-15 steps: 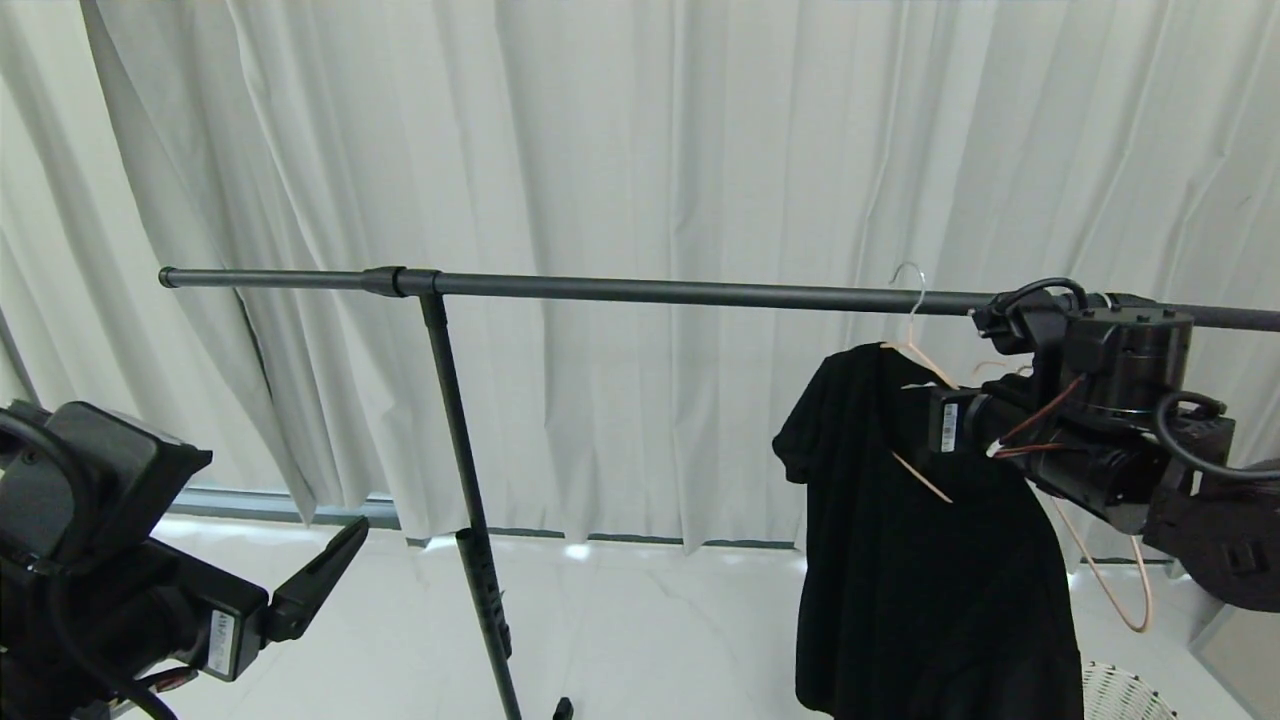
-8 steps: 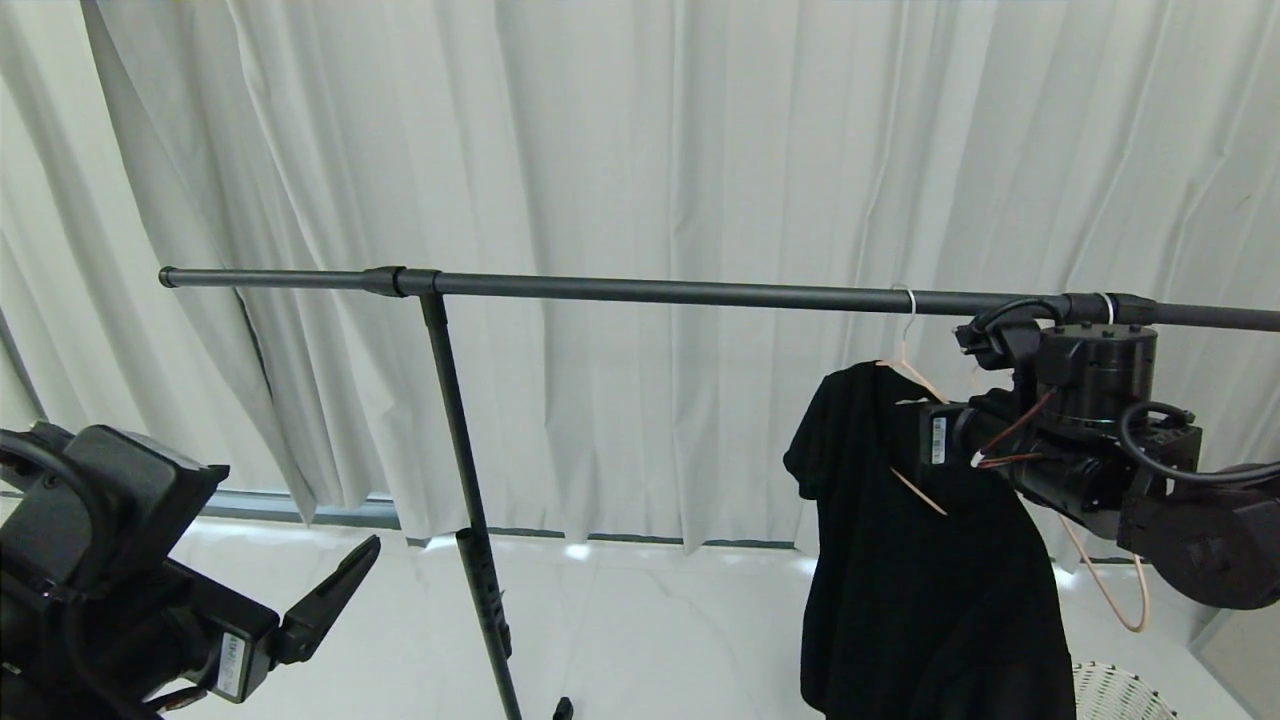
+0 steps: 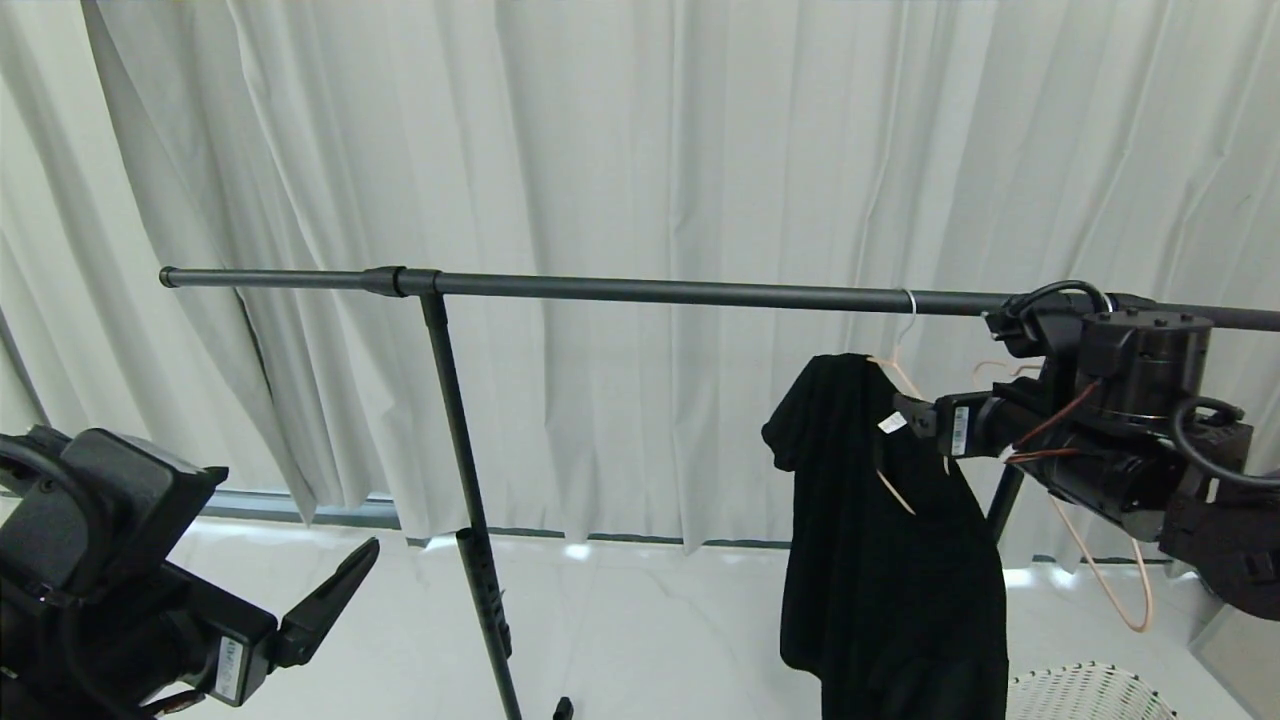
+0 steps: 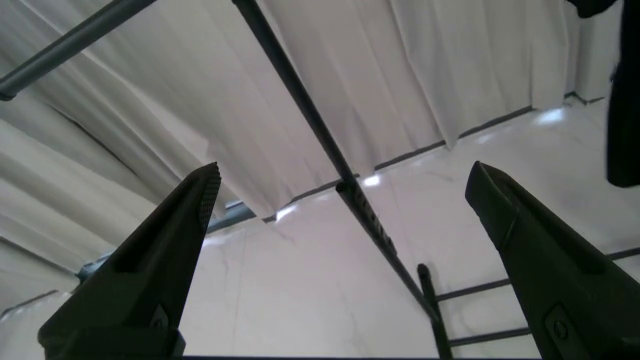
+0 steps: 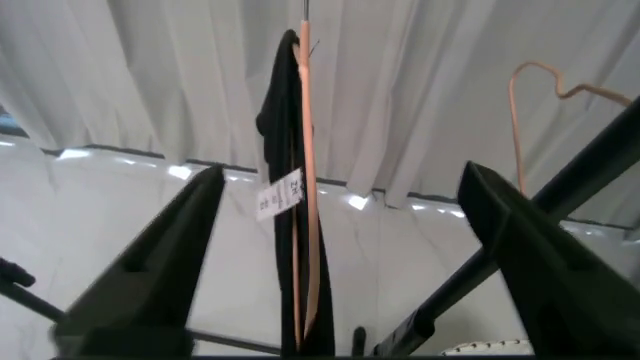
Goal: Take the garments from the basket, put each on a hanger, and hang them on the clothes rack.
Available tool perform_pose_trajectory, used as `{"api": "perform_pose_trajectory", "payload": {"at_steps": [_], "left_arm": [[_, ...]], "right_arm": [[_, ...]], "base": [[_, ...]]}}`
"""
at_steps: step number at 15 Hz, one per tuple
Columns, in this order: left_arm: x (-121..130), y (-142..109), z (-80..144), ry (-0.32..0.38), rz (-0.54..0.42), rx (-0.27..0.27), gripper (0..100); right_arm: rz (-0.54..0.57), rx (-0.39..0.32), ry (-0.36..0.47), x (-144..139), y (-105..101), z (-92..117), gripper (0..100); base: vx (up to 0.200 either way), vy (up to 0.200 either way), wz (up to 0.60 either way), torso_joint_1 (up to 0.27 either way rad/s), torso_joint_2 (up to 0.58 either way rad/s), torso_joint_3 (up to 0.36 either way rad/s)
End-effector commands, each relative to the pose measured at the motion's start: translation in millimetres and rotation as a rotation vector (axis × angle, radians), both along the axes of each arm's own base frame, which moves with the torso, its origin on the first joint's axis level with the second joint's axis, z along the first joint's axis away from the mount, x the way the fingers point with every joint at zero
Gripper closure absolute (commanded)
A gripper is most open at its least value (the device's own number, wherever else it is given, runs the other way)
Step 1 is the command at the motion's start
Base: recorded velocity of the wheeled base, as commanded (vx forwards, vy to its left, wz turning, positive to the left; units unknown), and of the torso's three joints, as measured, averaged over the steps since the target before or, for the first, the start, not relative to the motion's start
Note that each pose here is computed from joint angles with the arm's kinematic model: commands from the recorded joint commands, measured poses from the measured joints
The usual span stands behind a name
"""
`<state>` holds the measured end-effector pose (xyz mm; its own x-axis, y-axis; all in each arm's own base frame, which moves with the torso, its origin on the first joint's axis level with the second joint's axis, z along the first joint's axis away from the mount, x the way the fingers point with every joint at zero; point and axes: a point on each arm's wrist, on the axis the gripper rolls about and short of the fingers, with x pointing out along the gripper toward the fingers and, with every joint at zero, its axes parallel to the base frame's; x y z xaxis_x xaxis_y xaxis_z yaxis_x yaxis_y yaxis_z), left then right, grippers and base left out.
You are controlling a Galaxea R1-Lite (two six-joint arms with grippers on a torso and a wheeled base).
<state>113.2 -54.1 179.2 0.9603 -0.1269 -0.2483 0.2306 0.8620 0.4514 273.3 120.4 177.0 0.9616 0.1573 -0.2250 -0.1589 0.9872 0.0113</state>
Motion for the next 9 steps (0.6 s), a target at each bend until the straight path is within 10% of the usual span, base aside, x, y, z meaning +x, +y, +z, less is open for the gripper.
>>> {"api": "perform_pose_trajectory", "payload": {"at_steps": [1, 9], "left_arm": [[1, 0, 0, 0.003, 0.001, 0.002, 0], [-3, 8, -3, -0.007, 0.096, 0.013, 0]], "right_arm": [[0.031, 0.023, -0.040, -22, -7, 14, 0], [-0.021, -0.091, 0.011, -87, -58, -10, 0]], "base": [[0.000, 0.000, 0.00, 0.000, 0.00, 0.000], [-0.050, 0.000, 0.00, 0.000, 0.00, 0.000]]}}
